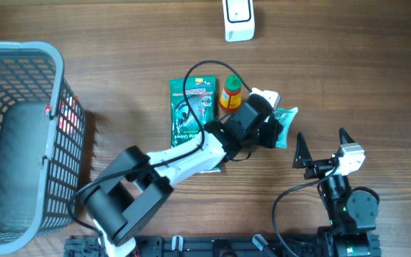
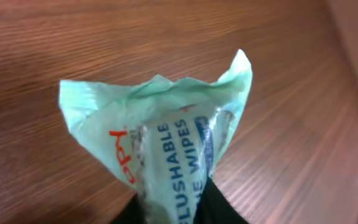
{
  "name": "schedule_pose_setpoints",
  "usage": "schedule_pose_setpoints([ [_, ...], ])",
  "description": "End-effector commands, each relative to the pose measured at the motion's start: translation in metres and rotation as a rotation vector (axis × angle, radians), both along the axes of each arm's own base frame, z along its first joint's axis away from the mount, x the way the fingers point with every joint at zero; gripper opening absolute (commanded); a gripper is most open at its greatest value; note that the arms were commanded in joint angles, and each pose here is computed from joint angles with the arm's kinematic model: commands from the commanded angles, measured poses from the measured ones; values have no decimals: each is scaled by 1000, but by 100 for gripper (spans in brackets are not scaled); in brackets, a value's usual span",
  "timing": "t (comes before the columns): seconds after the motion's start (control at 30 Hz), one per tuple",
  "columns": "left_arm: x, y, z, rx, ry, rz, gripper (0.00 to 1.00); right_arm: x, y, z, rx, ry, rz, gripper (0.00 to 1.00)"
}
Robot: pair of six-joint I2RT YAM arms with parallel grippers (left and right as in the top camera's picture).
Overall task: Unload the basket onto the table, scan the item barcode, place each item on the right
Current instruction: 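Carry the wipes packet out and drop it right of the jar, then reach the left gripper into the basket and grasp the pink tissue pack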
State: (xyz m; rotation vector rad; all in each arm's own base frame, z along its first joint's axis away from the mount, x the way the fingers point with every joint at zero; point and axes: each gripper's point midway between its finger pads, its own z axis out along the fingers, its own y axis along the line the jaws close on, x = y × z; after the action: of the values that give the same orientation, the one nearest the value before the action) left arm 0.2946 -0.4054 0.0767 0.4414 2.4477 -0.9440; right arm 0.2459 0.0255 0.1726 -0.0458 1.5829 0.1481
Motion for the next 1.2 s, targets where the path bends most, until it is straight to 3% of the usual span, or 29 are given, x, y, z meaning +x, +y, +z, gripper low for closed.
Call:
schedule_pose_setpoints([
  [0.0, 5, -1, 8, -6, -31, 12, 33, 0, -1, 0, -10, -3, -6, 100],
  [0.2, 15, 3, 64, -26, -80, 44, 34, 0, -1, 0, -10, -3, -6, 100],
  [0.3, 27, 23, 92, 46, -128, 122, 31, 0, -1, 0, -11, -3, -6, 100],
  [0.43, 22, 49, 146, 116, -223, 93, 31, 0, -1, 0, -11, -3, -6, 100],
  [0.5, 28, 76, 178, 145, -274, 179, 32, 0, -1, 0, -10, -3, -6, 100],
  [0.7, 49, 211, 277, 173, -443, 564, 39, 0, -1, 0, -10, -3, -6, 100],
  [0.9, 32, 385, 342, 98, -518, 1109, 45, 0, -1, 0, -10, -3, -6, 100],
  [0.97, 20, 433, 345, 66, -491, 1292, 51, 0, -1, 0, -10, -3, -6, 100],
  [1.03, 8, 471, 339, 55, -448, 1437, 67, 0, -1, 0, -10, -3, -6, 100],
  [1.13, -12, 520, 312, 36, -300, 1623, 84, 0, -1, 0, -10, -3, -6, 100],
  [1.17, -16, 531, 298, 10, -223, 1664, 85, 0, -1, 0, -10, -3, -6, 100],
])
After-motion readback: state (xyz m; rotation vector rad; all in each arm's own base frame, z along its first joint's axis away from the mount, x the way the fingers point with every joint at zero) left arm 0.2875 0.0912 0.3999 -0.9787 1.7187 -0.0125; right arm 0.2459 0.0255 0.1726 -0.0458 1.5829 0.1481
